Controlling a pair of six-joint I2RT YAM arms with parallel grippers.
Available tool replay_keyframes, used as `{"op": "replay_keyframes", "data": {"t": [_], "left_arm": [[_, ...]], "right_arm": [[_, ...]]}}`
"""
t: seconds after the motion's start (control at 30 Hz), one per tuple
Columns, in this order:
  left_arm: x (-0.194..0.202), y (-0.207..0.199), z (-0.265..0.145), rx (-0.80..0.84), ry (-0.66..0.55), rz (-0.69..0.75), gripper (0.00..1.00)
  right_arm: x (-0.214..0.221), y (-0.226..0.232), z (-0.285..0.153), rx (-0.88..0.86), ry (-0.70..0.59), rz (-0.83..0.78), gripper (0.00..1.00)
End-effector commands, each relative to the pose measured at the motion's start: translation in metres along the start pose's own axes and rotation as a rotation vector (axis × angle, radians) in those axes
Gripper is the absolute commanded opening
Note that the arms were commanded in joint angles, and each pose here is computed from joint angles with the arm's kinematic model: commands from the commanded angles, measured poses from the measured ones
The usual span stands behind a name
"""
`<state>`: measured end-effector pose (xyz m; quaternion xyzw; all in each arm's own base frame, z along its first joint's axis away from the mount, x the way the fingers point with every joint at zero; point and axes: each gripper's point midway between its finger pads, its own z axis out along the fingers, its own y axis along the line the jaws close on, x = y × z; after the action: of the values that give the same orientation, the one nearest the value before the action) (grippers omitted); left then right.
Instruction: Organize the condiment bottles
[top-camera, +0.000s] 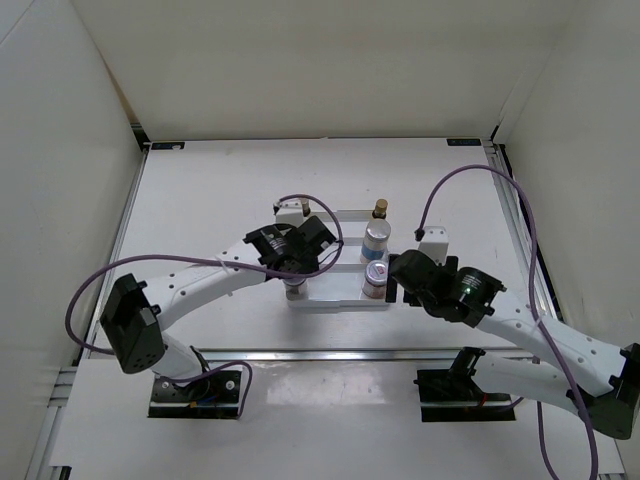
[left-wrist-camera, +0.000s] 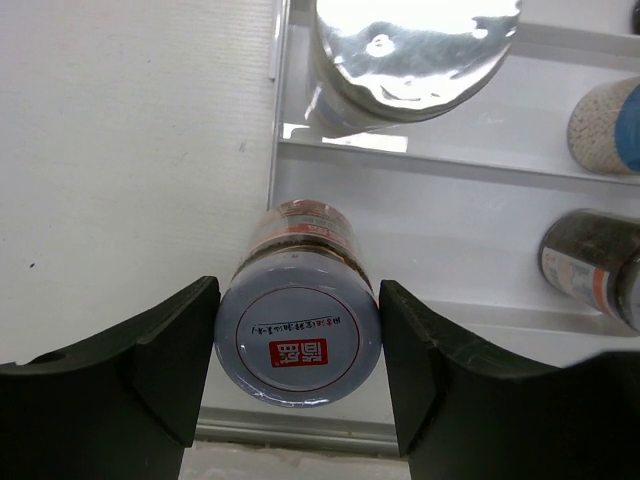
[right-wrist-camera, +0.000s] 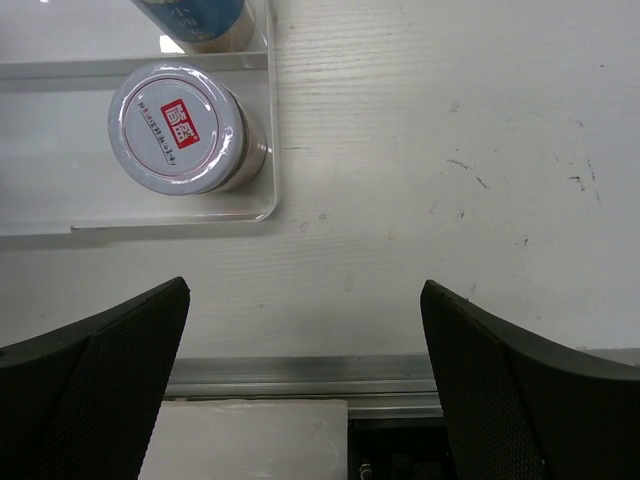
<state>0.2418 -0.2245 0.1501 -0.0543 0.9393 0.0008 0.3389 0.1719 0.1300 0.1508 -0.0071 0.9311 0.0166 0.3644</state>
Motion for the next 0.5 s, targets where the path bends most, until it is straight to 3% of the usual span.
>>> {"op": "replay_keyframes", "data": {"t": [0.0, 0.47], "left_arm": [[-0.038, -0.025, -0.008, 0.064, -0.117, -0.058, 0.11], [-0.002, -0.033, 0.016, 0.064, -0.010, -0.090, 0.11]], "right_arm": [[-0.001, -0.012, -0.003, 0.040, -0.026, 0.020, 1.00], [0.003, -0.017, -0.004, 0.047, -0.020, 0.023, 1.00]]}}
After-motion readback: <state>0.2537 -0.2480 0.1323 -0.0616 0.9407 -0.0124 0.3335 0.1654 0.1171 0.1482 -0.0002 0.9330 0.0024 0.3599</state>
